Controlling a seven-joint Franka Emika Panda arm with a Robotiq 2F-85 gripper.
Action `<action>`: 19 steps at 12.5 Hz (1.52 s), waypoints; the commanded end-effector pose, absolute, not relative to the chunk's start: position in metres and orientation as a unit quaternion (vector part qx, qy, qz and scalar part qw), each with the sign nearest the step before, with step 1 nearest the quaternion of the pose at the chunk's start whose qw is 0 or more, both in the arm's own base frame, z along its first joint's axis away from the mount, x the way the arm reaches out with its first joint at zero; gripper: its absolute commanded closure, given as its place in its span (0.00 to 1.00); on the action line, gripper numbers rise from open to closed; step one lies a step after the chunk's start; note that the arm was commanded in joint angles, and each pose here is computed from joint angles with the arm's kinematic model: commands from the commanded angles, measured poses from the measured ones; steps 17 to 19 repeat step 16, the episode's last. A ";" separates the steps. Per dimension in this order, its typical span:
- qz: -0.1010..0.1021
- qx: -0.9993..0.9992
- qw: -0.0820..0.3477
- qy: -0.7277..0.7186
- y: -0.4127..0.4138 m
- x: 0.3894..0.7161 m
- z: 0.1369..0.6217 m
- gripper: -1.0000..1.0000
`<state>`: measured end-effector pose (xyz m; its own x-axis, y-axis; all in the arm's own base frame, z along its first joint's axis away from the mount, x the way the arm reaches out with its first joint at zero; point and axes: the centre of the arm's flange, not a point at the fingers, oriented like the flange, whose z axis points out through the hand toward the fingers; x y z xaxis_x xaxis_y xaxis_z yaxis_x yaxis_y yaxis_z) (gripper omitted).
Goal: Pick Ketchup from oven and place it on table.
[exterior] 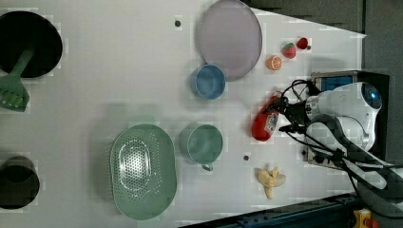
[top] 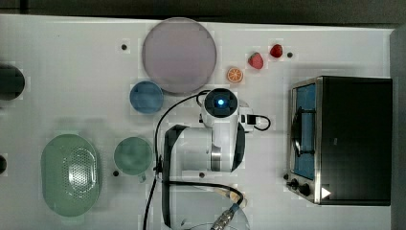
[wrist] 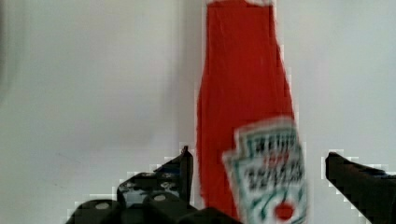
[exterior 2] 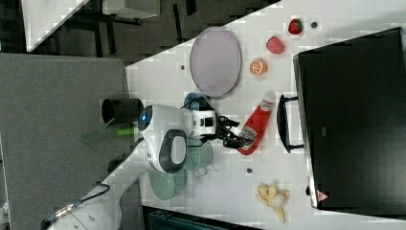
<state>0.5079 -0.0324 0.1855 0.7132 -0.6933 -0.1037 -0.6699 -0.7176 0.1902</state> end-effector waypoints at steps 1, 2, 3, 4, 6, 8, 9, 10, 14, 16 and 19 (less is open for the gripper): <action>-0.040 0.922 0.042 -0.383 -0.021 0.536 0.252 0.00; -0.032 0.921 0.036 -0.387 -0.025 0.542 0.281 0.00; -0.025 0.919 0.029 -0.392 -0.029 0.547 0.316 0.00; -0.018 0.918 0.022 -0.395 -0.033 0.551 0.352 0.00; 0.011 0.917 0.004 -0.399 -0.037 0.559 0.430 0.00; 0.046 0.916 -0.014 -0.398 -0.039 0.564 0.503 0.00; 0.055 0.916 -0.018 -0.398 -0.038 0.566 0.529 0.00; 0.061 0.915 -0.020 -0.397 -0.038 0.568 0.552 0.00; 0.007 0.917 0.001 -0.398 -0.036 0.554 0.600 0.00; -0.040 0.916 0.017 -0.398 -0.035 0.540 0.609 0.00; -0.040 0.916 0.017 -0.398 -0.035 0.540 0.609 0.00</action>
